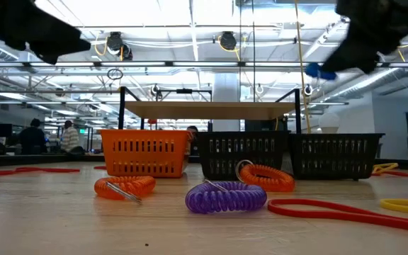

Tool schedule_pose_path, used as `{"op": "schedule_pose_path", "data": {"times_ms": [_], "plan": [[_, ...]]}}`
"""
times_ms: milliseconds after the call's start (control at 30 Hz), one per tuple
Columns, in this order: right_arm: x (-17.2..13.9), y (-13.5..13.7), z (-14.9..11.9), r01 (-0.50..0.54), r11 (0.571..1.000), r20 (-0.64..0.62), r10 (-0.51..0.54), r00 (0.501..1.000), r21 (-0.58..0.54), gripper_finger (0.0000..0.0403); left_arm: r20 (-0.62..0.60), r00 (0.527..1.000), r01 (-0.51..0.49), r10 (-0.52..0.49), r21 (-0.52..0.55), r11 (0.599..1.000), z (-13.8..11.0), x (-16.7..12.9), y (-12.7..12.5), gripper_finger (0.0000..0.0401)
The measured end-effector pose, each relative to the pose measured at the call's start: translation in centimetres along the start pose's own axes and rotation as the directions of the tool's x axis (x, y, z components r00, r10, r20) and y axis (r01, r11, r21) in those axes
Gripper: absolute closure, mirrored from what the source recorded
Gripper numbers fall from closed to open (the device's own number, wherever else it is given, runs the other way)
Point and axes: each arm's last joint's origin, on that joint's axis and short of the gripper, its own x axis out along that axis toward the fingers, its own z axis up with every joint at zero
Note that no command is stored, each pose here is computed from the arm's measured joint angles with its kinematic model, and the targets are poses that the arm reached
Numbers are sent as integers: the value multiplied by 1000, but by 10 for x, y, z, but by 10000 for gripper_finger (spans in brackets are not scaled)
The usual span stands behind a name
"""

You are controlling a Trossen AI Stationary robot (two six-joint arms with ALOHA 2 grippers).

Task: Pick & Place Office Desk Supplies
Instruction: Put the blue spring keychain into the left black bin

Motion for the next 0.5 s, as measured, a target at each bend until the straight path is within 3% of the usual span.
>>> {"op": "schedule_pose_path", "data": {"times_ms": [233, 500], "plan": [[19, 9, 21, -71, 982, 129, 94, 987, -177, 403, 17, 998, -67, 67, -7, 998, 3, 5, 8, 213], [51, -1, 30, -118, 971, 107, 142, 984, -208, 402, 13, 993, -113, 113, -24, 993, 4, 12, 19, 213]]}}
